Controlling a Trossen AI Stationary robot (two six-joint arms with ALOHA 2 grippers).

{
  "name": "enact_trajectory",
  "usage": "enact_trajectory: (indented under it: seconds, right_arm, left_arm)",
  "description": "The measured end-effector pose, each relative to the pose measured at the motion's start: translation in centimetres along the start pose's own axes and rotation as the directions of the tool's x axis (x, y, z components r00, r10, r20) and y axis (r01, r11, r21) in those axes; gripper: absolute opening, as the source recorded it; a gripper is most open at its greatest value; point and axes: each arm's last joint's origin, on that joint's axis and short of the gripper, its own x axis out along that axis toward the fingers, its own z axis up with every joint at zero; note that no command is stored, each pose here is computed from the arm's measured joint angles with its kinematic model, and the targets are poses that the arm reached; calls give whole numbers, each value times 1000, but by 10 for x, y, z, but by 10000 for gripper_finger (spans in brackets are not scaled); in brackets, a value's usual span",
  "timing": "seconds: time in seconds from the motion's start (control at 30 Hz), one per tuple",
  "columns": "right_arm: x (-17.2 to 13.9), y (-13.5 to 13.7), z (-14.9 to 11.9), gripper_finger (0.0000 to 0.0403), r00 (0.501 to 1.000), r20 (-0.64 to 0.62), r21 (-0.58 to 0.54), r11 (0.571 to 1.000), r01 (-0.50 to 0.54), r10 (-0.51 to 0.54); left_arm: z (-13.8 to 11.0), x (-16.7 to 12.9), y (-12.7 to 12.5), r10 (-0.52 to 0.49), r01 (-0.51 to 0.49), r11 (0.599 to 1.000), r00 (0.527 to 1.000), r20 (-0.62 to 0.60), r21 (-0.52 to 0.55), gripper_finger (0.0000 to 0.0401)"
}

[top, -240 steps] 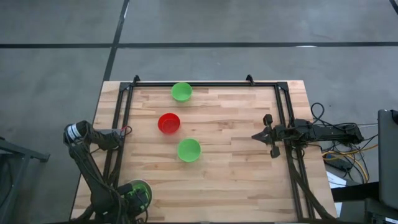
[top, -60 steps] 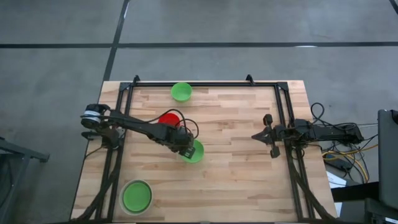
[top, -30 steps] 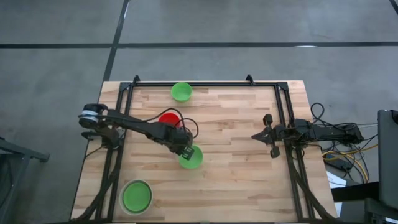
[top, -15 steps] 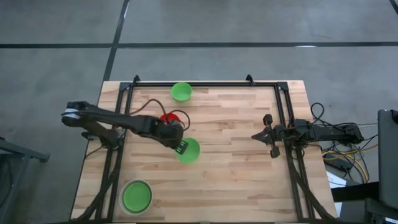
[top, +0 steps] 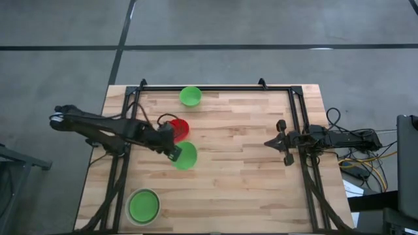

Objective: Nest bowls inside each other
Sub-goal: Stack the bottom green bowl on top of the green bowl

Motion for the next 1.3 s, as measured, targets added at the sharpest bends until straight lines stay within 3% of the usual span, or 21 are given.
enact_trajectory:
  seconds: [0.3, 0.6, 0.97, 1.3]
  right_arm:
    - [0, 0, 0, 9, 1000, 0, 0, 1000, 0, 0]
    - [0, 0, 0, 9, 1000, 0, 0, 1000, -1, 1]
    - [0, 0, 0, 9, 1000, 0, 0, 1000, 0, 0]
    - [0, 0, 0, 9, 1000, 0, 0, 1000, 0, 0]
  left_arm:
    - [-30, -34, 15, 19, -3, 982, 997, -80, 191, 7]
    - [-64, -62, 25, -21, 82, 936, 984, -178, 343, 7]
    - [-107, -74, 25, -14, 100, 925, 973, -230, 367, 6]
    - [-141, -65, 18, 68, 21, 937, 968, -242, 348, 7]
